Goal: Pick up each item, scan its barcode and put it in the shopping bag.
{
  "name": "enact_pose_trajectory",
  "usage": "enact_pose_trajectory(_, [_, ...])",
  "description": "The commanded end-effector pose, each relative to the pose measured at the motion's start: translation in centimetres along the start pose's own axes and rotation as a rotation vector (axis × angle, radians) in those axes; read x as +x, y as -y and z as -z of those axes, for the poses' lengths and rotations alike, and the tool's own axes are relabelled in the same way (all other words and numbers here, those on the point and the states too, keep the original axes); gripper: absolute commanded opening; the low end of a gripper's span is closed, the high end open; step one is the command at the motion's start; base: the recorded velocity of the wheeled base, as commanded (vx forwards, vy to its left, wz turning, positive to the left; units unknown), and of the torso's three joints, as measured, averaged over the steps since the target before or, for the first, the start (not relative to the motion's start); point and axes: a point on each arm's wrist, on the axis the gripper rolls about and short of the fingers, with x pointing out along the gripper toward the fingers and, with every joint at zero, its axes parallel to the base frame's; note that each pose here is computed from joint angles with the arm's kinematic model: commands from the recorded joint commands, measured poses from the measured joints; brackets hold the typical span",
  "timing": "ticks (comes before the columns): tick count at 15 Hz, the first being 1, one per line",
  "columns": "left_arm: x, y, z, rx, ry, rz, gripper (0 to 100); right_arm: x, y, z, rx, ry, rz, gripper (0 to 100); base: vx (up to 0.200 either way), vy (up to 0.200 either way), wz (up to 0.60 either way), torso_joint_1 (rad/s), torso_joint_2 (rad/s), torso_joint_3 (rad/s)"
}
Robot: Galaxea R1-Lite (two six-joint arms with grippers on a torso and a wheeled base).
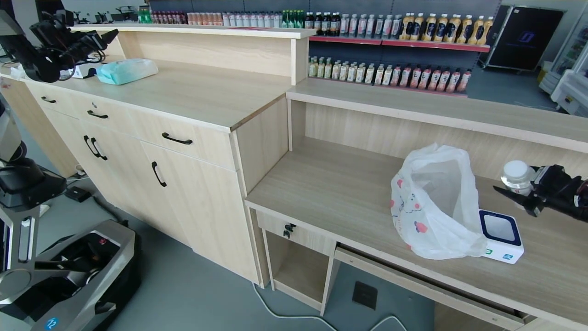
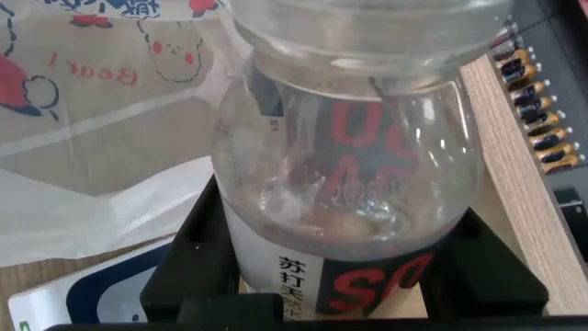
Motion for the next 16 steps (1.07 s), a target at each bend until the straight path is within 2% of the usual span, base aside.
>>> enact_pose_trajectory(1, [0.0, 0.0, 0.0, 0.0, 0.0, 0.0, 100, -0.8, 0.0, 0.8, 0.017, -0.03, -0.006, 0, 0.0, 0.0, 0.0, 0.0, 0.0, 0.0])
enact_pose_trajectory(13, [0.0, 0.0, 0.0, 0.0, 0.0, 0.0, 100, -0.1, -0.8, 1.6, -0.008, 0.082, -0.083, 0, 0.0, 0.0, 0.0, 0.0, 0.0, 0.0])
enact_pose_trajectory(16, [0.0, 0.0, 0.0, 0.0, 0.0, 0.0, 100, 0.3, -0.5, 1.6, -0.05, 0.106, -0.082, 0, 0.0, 0.0, 0.0, 0.0, 0.0, 0.0])
